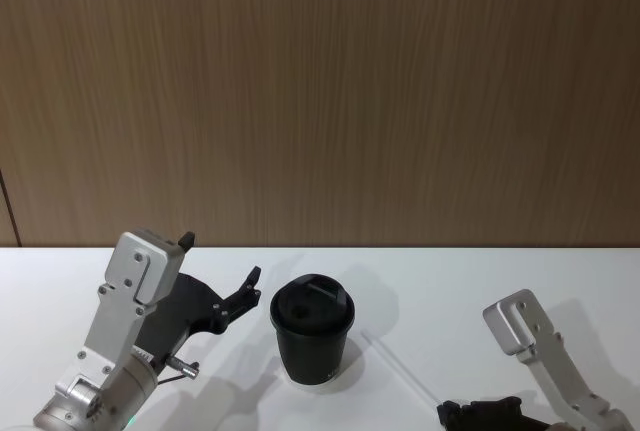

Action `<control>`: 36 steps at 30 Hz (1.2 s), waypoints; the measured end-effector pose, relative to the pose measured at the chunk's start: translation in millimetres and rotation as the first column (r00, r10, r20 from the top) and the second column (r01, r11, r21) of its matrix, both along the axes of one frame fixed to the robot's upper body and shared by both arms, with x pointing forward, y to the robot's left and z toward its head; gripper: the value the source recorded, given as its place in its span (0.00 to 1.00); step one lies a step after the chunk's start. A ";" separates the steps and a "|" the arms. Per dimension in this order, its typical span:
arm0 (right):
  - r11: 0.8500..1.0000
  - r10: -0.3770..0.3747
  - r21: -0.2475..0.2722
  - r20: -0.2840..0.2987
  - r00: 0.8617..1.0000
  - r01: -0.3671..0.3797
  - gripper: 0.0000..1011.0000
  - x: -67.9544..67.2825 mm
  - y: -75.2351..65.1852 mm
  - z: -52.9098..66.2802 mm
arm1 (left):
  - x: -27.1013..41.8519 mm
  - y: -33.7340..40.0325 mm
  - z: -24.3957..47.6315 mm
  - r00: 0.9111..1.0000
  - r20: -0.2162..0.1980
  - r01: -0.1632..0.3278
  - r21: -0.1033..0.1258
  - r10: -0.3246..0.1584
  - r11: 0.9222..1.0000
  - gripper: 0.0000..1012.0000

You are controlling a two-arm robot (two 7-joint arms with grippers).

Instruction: Pick up the straw with one hand, pass it to the other hand, and insert it into the cup.

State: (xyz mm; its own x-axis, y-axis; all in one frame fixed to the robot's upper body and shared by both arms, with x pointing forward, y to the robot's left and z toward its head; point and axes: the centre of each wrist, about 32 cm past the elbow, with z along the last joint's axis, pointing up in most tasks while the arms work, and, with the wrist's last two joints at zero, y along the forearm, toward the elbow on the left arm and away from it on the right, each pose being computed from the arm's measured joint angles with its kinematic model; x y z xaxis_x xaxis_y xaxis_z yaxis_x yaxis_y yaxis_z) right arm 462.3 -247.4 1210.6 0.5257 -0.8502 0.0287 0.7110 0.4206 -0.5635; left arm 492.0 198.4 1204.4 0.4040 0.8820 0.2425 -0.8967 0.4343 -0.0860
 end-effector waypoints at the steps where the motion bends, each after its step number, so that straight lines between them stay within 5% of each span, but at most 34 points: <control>1: 1.000 0.002 0.000 0.000 1.000 -0.002 0.04 0.1 0.1 0.1 | 0.0 0.0 0.0 1.000 0.000 0.000 0.000 0.000 1.000 0.99; 20: 1.000 -0.017 -0.001 0.008 1.000 0.017 0.00 2.9 -0.3 0.3 | 0.0 0.0 0.0 1.000 0.000 0.000 0.000 0.000 1.000 0.99; 36: 0.997 -0.081 0.000 0.114 0.990 0.082 0.00 15.6 -11.0 5.8 | 0.0 0.0 0.0 1.000 0.000 0.000 0.000 0.000 1.000 0.99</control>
State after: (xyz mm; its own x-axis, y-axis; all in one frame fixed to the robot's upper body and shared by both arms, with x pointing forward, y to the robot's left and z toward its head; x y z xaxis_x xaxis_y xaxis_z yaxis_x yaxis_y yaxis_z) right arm 477.9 -258.4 1216.5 0.4477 -0.8898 0.0886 0.8023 0.3559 -0.4793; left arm 492.0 198.4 1204.4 0.4039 0.8820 0.2426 -0.8967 0.4343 -0.0859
